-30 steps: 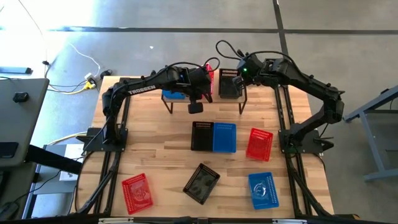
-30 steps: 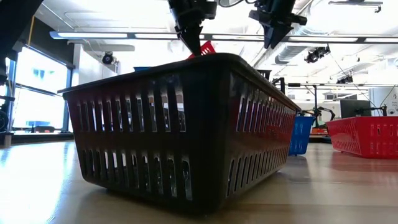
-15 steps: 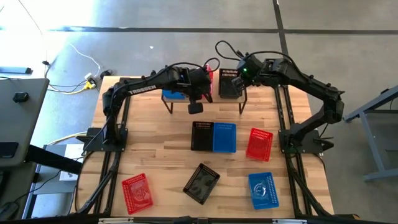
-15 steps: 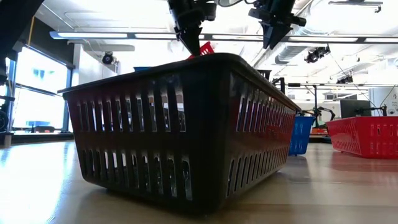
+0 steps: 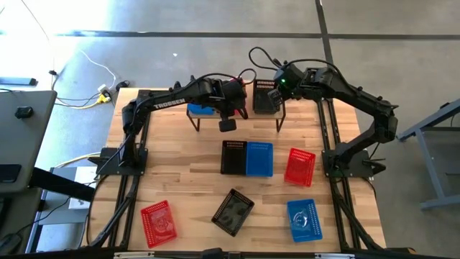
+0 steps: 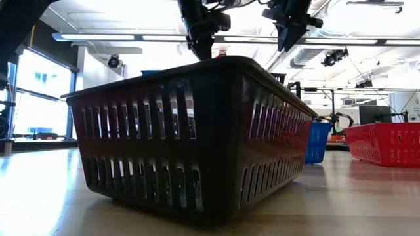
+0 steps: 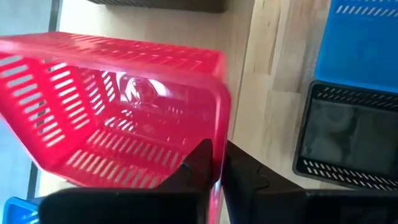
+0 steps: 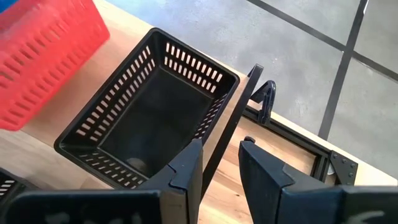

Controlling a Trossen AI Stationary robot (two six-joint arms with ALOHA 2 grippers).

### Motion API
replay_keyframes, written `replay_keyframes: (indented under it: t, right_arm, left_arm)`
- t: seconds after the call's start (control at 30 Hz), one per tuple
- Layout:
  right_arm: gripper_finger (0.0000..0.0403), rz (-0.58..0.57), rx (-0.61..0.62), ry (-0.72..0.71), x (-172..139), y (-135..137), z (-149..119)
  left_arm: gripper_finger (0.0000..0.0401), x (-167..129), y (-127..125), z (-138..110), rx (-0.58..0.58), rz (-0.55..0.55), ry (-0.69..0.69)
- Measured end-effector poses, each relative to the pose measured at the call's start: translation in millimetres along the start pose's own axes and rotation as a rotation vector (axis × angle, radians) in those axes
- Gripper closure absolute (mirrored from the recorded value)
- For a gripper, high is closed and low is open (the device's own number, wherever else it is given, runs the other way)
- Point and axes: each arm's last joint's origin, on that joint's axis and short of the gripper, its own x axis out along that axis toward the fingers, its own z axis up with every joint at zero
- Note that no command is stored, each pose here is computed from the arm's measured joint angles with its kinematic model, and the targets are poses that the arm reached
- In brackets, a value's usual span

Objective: Stack baskets on shelf by color
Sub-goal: Put the top left red bin on the shelf

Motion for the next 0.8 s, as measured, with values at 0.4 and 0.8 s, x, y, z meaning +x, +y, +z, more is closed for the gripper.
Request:
replay_keyframes:
  t: [0.4, 0.8]
  right_arm:
    - [0.0311, 0.000, -0.002, 0.000, 0.0, 0.0, 0.0]
    - [0.0311, 0.007, -0.002, 0.004, 0.0, 0.2, -0.1]
  left_arm:
    - [0.0336, 0.0, 0.4, 3.7, -0.012, 0.010, -0.036]
    - [0.0329, -3.8, -1.2, 7.4, -0.025, 0.009, -0.080]
